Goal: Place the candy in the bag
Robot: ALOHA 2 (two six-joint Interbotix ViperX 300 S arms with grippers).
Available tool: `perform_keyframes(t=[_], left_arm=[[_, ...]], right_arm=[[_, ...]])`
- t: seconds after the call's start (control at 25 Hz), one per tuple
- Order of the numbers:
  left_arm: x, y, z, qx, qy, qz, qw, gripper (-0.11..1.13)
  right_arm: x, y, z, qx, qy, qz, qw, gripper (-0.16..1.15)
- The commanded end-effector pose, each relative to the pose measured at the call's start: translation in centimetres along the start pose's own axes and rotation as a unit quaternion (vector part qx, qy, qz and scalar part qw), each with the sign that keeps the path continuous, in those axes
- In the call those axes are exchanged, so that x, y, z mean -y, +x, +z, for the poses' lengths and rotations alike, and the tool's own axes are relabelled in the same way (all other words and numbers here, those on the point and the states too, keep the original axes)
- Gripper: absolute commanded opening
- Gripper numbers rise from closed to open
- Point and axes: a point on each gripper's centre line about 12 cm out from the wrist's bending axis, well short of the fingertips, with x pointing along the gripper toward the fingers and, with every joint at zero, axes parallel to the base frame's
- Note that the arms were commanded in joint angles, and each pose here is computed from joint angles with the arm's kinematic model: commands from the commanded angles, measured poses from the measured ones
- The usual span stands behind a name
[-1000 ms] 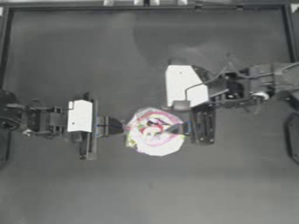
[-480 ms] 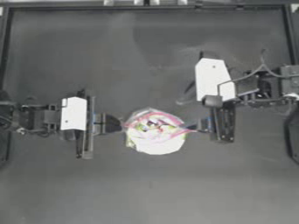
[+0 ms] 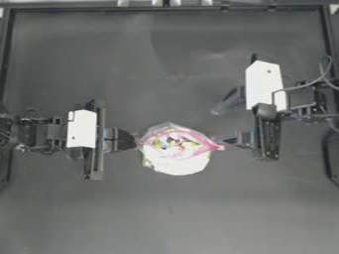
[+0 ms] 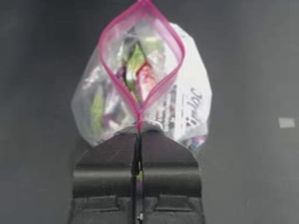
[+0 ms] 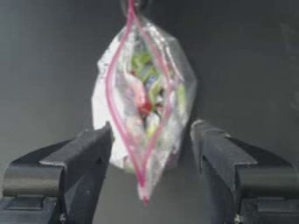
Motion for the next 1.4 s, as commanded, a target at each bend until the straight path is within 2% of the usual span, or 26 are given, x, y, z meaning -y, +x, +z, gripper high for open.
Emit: perform_keyframes(t=[0.04, 0.24, 0.48, 0.6, 0.68, 0.76, 0.92, 1.0, 1.04, 1.2, 1.4], left_arm=[[-0.3, -1.1, 1.9, 0.027, 0.0, 0.005, 0.9996, 0.03], [-0.4, -2.0, 2.3, 0.035, 0.0, 0.007, 0.9994, 0.03], [-0.3, -2.3, 2.0, 0.033, 0.0, 0.006, 0.9995, 0.03], [-0.3, -2.1, 1.9, 0.03, 0.001, 0.005, 0.9995, 0.07], [-0.3, -2.1, 1.9, 0.029, 0.001, 0.005, 0.9996, 0.17], [-0.3, -2.0, 1.9, 0.031, 0.002, 0.005, 0.9995, 0.34], [-0.2, -1.9, 2.0, 0.033, -0.001, 0.004, 0.9995, 0.85], [-0.2, -1.9, 2.1, 0.034, -0.003, 0.004, 0.9994, 1.05], [-0.2, -1.8, 2.1, 0.033, -0.003, 0.005, 0.9994, 1.08], [-0.3, -1.8, 2.1, 0.033, -0.003, 0.006, 0.9994, 0.98], [-0.4, -1.8, 2.4, 0.038, -0.003, 0.007, 0.9993, 1.01]], right_arm=[[0.0, -0.8, 0.7, 0.021, 0.001, 0.0, 0.9998, 0.88], [0.0, -0.7, 0.6, 0.025, 0.001, 0.0, 0.9997, 0.88], [0.0, -0.7, 0.6, 0.028, 0.001, 0.0, 0.9996, 0.88], [-0.1, -0.7, 0.6, 0.028, 0.002, 0.001, 0.9996, 0.88], [0.0, -0.7, 0.6, 0.028, 0.002, 0.001, 0.9996, 0.88], [0.0, -0.7, 0.7, 0.028, 0.001, 0.0, 0.9996, 0.88], [0.0, -0.6, 0.7, 0.031, 0.0, 0.0, 0.9995, 0.88], [0.0, -0.6, 0.6, 0.035, 0.0, 0.0, 0.9994, 0.88], [0.0, -0.5, 0.6, 0.038, 0.0, 0.0, 0.9993, 0.88], [0.0, -0.3, 0.5, 0.05, 0.001, 0.0, 0.9988, 0.88], [0.0, -0.1, 0.1, 0.054, -0.001, 0.0, 0.9985, 0.88]])
